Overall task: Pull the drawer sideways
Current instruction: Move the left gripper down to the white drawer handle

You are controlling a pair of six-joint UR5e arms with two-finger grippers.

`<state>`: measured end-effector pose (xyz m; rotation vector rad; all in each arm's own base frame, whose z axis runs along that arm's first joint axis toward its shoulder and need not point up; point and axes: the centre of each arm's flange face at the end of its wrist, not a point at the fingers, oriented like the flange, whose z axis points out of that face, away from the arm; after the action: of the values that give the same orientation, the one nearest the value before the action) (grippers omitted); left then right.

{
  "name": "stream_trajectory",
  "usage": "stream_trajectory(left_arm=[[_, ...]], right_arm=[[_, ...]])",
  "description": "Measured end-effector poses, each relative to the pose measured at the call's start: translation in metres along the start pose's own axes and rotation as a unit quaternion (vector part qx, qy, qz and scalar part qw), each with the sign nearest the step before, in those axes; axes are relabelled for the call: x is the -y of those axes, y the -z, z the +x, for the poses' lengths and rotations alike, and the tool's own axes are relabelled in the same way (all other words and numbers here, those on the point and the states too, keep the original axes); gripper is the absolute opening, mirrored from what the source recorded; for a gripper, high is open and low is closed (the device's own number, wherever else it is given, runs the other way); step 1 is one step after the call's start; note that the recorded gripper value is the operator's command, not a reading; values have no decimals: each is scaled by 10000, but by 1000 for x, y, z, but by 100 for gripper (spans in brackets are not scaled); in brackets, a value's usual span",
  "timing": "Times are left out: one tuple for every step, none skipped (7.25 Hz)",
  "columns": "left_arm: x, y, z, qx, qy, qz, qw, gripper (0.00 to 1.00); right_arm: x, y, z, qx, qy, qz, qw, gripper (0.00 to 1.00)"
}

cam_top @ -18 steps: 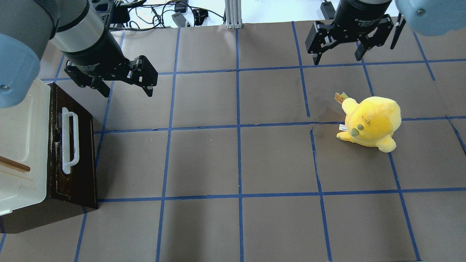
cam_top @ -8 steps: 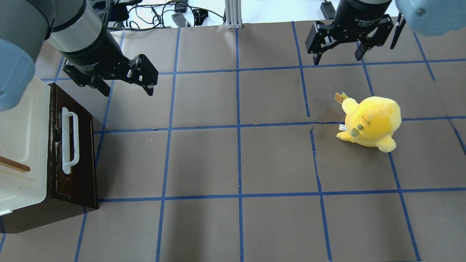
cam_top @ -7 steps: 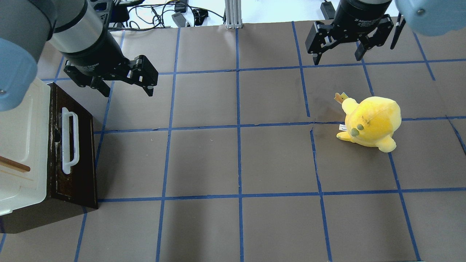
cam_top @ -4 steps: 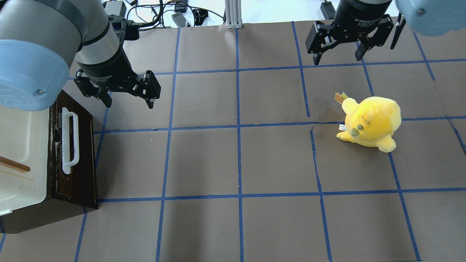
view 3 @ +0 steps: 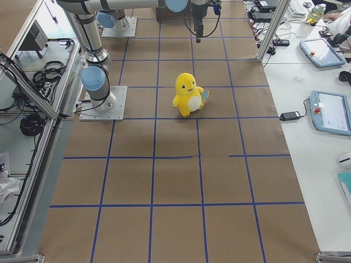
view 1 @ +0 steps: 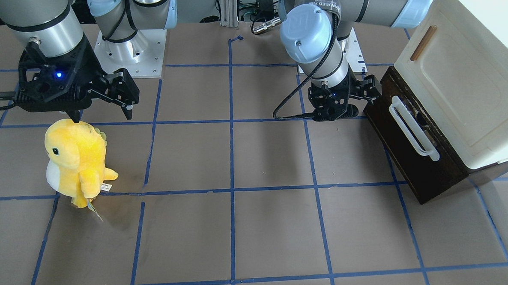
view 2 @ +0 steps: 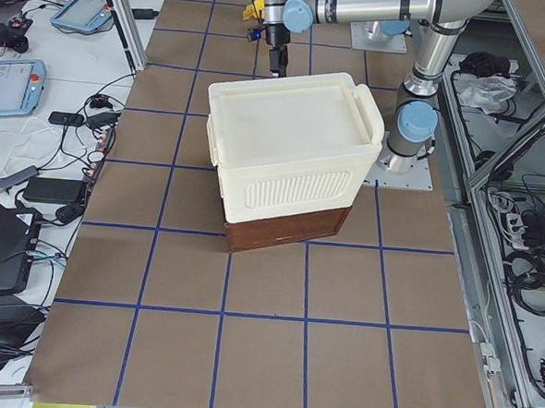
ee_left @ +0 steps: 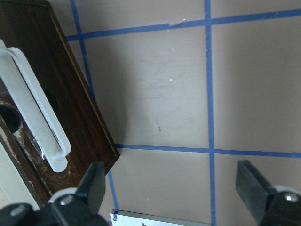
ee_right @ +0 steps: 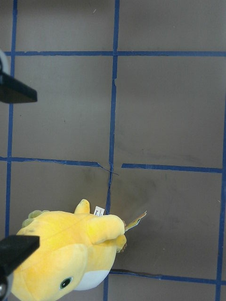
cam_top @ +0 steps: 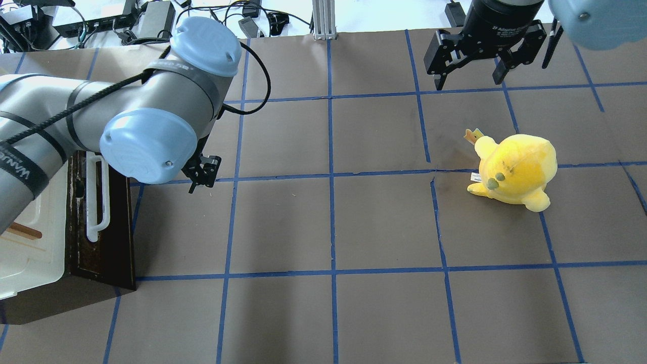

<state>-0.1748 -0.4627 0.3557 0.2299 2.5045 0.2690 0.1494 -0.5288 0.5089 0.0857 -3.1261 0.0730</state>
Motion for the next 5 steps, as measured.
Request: stream_trajectory(left_arm=[[3, -19, 7, 430, 12, -161, 9989, 100], [7, -37, 13, 848, 103, -295, 9959, 100], [13, -54, 19, 1262, 189, -402, 9910, 100], [21, -71, 25, 1748, 270, -491, 9830, 100], [31, -88, 31, 2171, 388, -542, 9739, 100]], right_arm=[[0, 0, 0, 0, 0, 0, 10000, 100], [0, 0, 0, 0, 0, 0, 10000, 100], [0, 0, 0, 0, 0, 0, 10000, 100], [0, 0, 0, 0, 0, 0, 10000, 100], [0, 0, 0, 0, 0, 0, 10000, 100]])
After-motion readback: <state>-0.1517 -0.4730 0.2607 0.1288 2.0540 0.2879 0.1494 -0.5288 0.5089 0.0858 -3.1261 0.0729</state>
